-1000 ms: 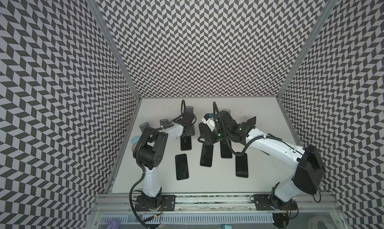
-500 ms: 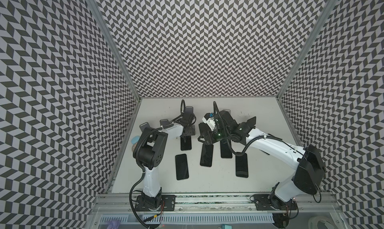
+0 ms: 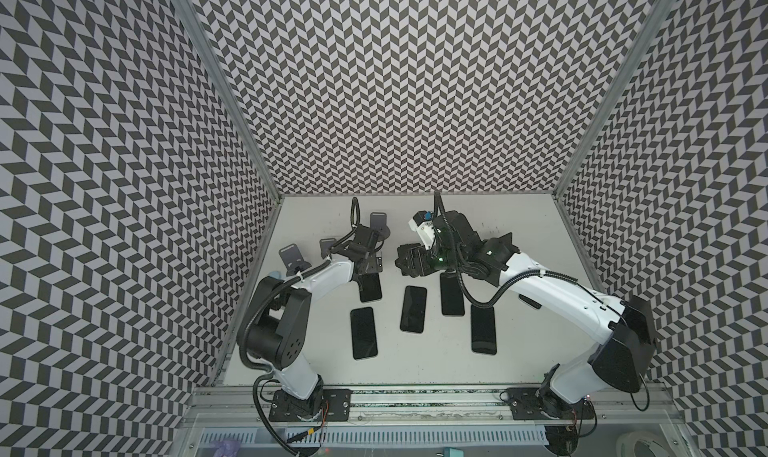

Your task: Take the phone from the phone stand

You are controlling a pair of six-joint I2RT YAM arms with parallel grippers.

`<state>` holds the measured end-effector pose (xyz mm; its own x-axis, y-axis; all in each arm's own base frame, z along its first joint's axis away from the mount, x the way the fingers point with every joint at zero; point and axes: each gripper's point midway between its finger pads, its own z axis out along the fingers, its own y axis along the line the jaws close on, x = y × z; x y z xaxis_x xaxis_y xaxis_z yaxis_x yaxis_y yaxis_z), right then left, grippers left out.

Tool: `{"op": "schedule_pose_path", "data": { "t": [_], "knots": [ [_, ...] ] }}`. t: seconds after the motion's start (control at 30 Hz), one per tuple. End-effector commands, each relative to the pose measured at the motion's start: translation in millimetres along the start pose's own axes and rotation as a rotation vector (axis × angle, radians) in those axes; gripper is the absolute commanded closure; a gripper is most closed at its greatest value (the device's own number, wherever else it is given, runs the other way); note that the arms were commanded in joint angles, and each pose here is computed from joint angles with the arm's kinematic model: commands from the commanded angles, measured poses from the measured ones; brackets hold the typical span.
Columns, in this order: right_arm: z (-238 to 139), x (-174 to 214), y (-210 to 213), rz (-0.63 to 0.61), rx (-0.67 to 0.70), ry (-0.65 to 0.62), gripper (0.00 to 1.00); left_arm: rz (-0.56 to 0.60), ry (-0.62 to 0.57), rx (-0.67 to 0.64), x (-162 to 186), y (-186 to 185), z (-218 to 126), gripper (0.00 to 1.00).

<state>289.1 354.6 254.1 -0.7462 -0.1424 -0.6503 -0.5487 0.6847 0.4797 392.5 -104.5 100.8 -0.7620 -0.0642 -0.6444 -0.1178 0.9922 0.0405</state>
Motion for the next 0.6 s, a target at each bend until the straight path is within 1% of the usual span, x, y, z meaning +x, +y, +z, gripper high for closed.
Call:
{"op": "schedule_pose_path", "data": {
  "t": [0.0,0.1,0.13,0.2,0.23,0.3,0.37,0.4,0.47,0.53,0.57],
  "knots": [
    [-44,-53,-1,-0.026,0.084,-0.239,0.29,-0.060,-0.236,-0.013,-47,17,-40,0.03],
    [-80,-77,-34,-0.019,0.196,-0.419,0.26,-0.088,-0.430,-0.019,-70,35,-79,0.03],
    [-95,-82,-54,-0.001,0.257,-0.489,0.25,-0.104,-0.500,-0.027,-74,44,-91,0.02],
    [-125,-87,-91,0.011,0.361,-0.618,0.24,-0.127,-0.612,-0.042,-77,61,-110,0.01],
    [-145,-89,-107,0.009,0.418,-0.704,0.24,-0.135,-0.663,-0.048,-76,70,-118,0.01],
    [-175,-78,-145,0.007,0.563,-0.833,0.20,-0.155,-0.745,-0.080,-70,89,-126,0.01],
    [-196,-60,-182,0.008,0.680,-0.939,0.20,-0.164,-0.804,-0.136,-59,108,-130,0.01],
    [-203,-50,-197,0.008,0.726,-0.972,0.20,-0.148,-0.816,-0.147,-51,113,-128,0.00],
    [-204,-20,-234,-0.033,0.828,-0.990,0.19,-0.132,-0.857,-0.165,-36,124,-124,0.00],
    [-202,13,-266,-0.058,0.907,-0.980,0.19,-0.152,-0.846,-0.187,-17,138,-111,0.00],
    [-199,28,-279,-0.060,0.920,-0.968,0.19,-0.172,-0.825,-0.199,-7,146,-103,0.00]
  ]
}}
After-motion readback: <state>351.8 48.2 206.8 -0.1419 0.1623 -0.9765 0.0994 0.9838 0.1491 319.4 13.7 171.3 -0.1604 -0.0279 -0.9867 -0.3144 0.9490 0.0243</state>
